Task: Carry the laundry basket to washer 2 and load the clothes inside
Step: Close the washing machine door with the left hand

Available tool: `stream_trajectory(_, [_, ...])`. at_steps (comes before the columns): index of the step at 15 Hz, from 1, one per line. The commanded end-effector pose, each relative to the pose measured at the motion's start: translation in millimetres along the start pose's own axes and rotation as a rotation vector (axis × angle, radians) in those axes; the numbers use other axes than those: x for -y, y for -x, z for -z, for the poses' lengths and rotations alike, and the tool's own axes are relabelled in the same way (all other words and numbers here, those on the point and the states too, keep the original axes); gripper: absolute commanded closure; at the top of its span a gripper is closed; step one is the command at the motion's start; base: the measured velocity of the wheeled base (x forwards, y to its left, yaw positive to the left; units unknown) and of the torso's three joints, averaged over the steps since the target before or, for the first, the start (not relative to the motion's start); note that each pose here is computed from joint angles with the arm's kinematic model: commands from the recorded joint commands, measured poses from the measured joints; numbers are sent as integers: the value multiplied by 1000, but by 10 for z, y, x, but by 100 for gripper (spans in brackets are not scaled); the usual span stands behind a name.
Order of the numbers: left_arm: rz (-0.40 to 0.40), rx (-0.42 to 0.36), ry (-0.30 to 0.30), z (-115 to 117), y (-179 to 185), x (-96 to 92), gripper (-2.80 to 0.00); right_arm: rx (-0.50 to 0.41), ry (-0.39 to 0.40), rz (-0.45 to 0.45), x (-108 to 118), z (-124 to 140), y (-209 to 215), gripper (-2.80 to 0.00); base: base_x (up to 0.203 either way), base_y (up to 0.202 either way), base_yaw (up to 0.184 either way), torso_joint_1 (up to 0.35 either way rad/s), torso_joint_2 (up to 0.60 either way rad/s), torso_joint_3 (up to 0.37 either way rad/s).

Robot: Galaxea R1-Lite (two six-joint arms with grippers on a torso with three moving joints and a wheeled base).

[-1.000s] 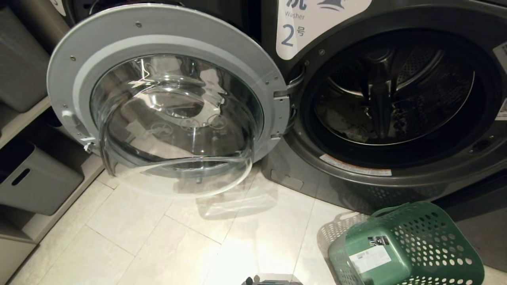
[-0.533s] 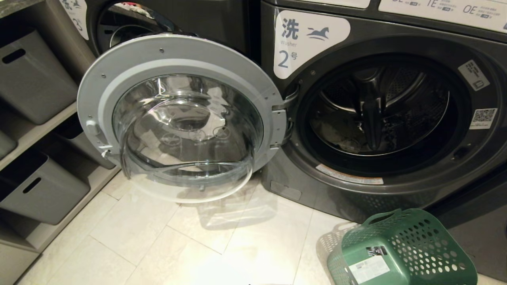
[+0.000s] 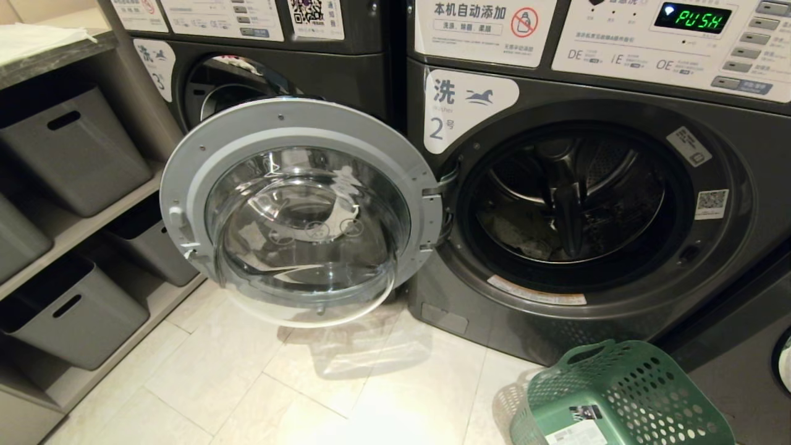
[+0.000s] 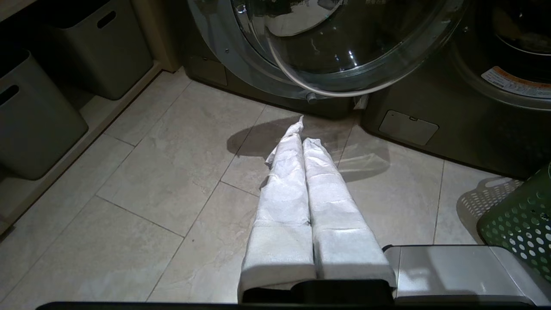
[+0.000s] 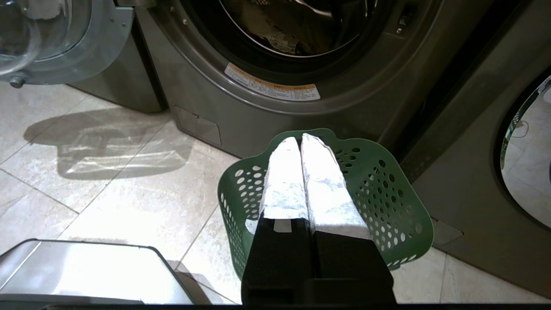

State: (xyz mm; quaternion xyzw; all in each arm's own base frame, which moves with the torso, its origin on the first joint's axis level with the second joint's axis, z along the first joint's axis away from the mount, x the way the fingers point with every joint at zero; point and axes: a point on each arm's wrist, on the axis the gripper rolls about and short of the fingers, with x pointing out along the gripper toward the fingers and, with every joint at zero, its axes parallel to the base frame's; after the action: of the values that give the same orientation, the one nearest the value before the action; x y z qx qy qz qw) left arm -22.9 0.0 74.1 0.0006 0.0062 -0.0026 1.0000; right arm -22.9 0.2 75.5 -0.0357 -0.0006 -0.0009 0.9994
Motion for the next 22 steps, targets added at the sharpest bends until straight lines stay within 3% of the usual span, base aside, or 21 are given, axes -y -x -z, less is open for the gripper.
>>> stream_trajectory(1, [1, -2, 0, 5, -1, 0, 0, -1, 2, 0, 0, 0, -1, 0, 0, 0, 0, -2, 2, 203])
stream_trajectory(10, [-1, -1, 0, 5, -1, 0, 0, 0, 10, -2, 0, -2, -1, 0, 0, 0, 0, 1, -2, 190])
stream_trajectory(22, [2, 0, -6, 3, -1, 0, 0, -1, 1, 0, 0, 0, -1, 0, 0, 0, 0, 0, 2, 11])
